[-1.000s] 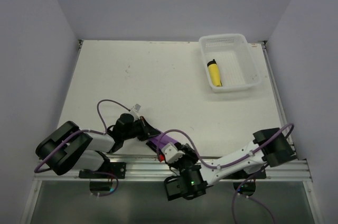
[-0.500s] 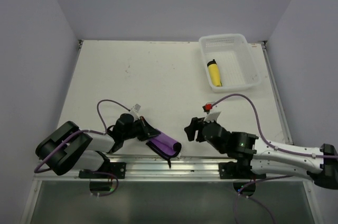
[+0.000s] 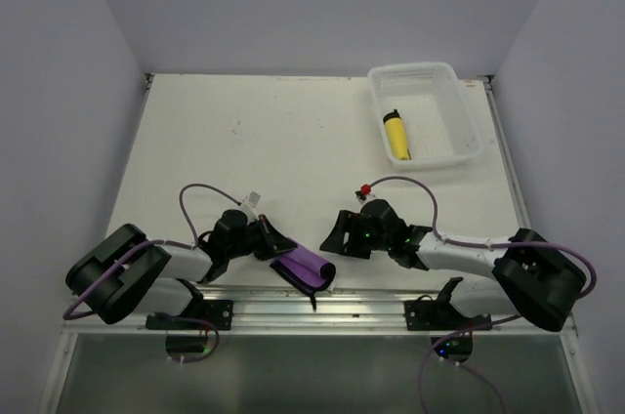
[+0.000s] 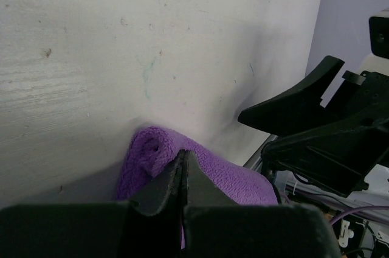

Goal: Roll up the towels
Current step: Roll the towel

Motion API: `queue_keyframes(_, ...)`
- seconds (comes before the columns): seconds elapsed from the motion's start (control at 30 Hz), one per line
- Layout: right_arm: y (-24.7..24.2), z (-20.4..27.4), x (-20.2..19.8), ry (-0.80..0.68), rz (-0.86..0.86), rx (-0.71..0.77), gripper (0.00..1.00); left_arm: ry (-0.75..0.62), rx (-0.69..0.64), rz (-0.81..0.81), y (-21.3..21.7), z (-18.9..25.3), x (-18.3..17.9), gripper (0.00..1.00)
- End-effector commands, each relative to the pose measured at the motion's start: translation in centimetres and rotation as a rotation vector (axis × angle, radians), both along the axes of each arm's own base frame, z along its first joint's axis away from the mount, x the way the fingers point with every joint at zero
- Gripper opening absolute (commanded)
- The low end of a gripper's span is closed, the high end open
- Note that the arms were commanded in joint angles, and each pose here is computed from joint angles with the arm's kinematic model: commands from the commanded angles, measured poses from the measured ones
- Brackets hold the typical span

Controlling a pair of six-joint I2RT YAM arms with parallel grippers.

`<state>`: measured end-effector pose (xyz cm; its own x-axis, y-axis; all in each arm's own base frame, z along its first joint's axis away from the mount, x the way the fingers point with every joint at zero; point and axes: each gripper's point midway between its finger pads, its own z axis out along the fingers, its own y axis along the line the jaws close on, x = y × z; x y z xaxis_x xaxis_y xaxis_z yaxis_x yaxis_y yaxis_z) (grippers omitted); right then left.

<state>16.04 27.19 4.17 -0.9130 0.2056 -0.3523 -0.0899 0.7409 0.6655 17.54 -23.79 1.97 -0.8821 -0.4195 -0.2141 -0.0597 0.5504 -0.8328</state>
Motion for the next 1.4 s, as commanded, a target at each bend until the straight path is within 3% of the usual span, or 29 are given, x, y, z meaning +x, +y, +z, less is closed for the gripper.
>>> queue_keyframes(0.0, 3.9, 3.4, -0.4, 0.032, 0.093, 0.235, 0.67, 0.072, 0.166, 0.029, 2.8, -4.1, -1.5, 0.01)
queue_keyframes(0.3, 6.5, 2.9, -1.0, 0.187, 0.128, 0.401, 0.66, 0.062, 0.158, 0.02, 2.6, -3.8, -1.3, 0.01)
queue_keyframes(0.5, 5.9, 0.1, -1.7, 0.241, 0.141, 0.319, 0.58, 0.062, 0.164, 0.017, 2.6, -3.8, -1.3, 0.01)
queue_keyframes(0.67, 5.1, -1.5, -2.5, 0.239, 0.179, 0.251, 0.57, 0.059, 0.166, 0.016, 2.6, -3.7, -1.1, 0.01)
queue_keyframes(0.87, 5.0, -3.5, -3.9, 0.309, 0.203, 0.314, 0.49, 0.056, 0.167, 0.019, 2.7, -3.5, -0.9, 0.01)
queue_keyframes(1.13, 4.7, -3.8, -4.2, 0.235, 0.253, 0.325, 0.43, 0.04, 0.183, 0.031, 2.8, -3.0, -0.3, 0.01)
queue_keyframes(1.37, 3.3, -3.5, -3.6, 0.115, 0.299, 0.129, 0.34, 0.02, 0.181, 0.038, 2.6, -2.1, 0.4, 0.01)
